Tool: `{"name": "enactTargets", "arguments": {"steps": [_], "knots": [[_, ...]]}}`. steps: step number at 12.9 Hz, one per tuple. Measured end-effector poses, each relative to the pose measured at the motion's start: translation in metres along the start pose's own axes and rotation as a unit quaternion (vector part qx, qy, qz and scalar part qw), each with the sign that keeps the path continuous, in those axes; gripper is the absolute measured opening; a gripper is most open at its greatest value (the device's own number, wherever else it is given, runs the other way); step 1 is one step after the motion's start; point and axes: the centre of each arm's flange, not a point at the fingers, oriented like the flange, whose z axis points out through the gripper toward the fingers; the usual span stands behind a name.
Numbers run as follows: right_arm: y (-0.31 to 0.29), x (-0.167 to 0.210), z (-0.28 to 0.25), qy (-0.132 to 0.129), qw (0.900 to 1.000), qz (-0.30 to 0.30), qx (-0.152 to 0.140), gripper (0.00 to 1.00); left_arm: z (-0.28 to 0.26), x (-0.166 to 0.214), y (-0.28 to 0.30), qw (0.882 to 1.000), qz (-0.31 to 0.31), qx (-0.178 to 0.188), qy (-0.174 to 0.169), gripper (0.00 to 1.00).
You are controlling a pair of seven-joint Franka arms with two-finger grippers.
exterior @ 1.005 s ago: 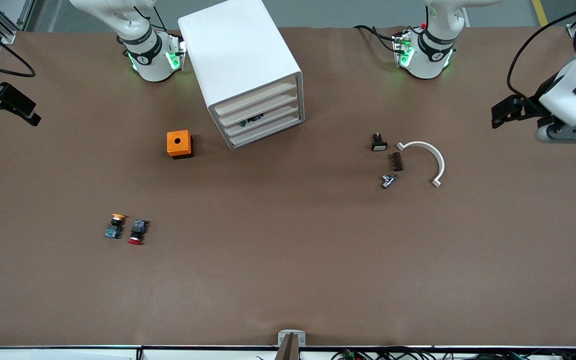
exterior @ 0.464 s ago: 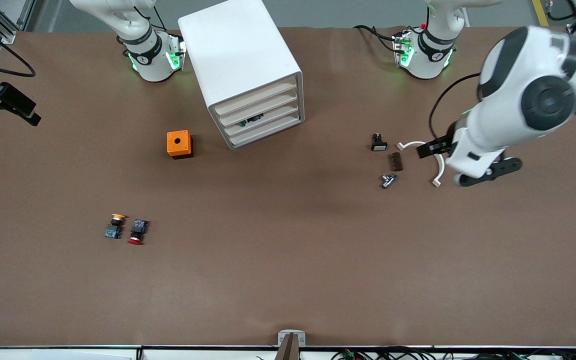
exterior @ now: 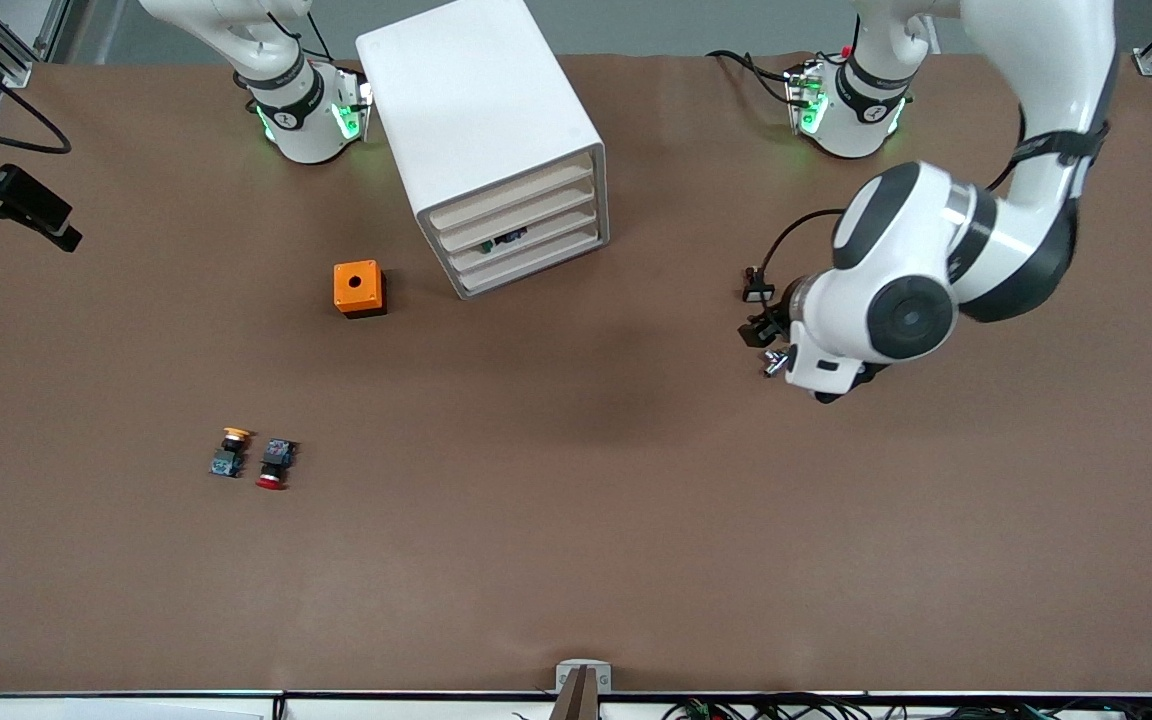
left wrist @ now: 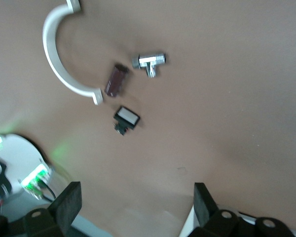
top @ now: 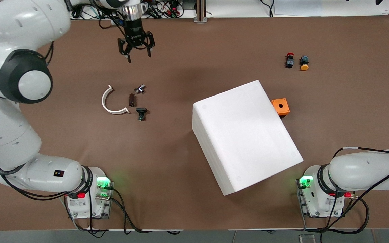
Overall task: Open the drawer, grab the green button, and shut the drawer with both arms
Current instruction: 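Reach the left gripper to the drawer front of the white cabinet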
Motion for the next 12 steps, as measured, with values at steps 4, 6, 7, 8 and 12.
{"name": "enactTargets", "arguments": {"steps": [4,6,7,8,12], "knots": [[0.0,0.0,0.0,-0.001,1.0,0.0,0.0,1.0,0.065,-0.031,0.053,0.987,-0.15,0.046,-0.044,1.0],[0.0,0.0,0.0,-0.001,1.0,0.0,0.0,1.0,0.101,-0.052,0.075,0.968,-0.228,0.077,-0.073,1.0],[0.0,0.0,0.0,-0.001,1.0,0.0,0.0,1.0,0.122,-0.061,0.086,0.956,-0.261,0.096,-0.098,1.0],[0.0,0.0,0.0,-0.001,1.0,0.0,0.0,1.0,0.143,-0.069,0.097,0.943,-0.288,0.113,-0.122,1.0],[0.001,-0.001,0.001,-0.006,1.0,0.0,-0.001,1.0,0.199,-0.104,0.131,0.892,-0.355,0.161,-0.228,0.96]]}}
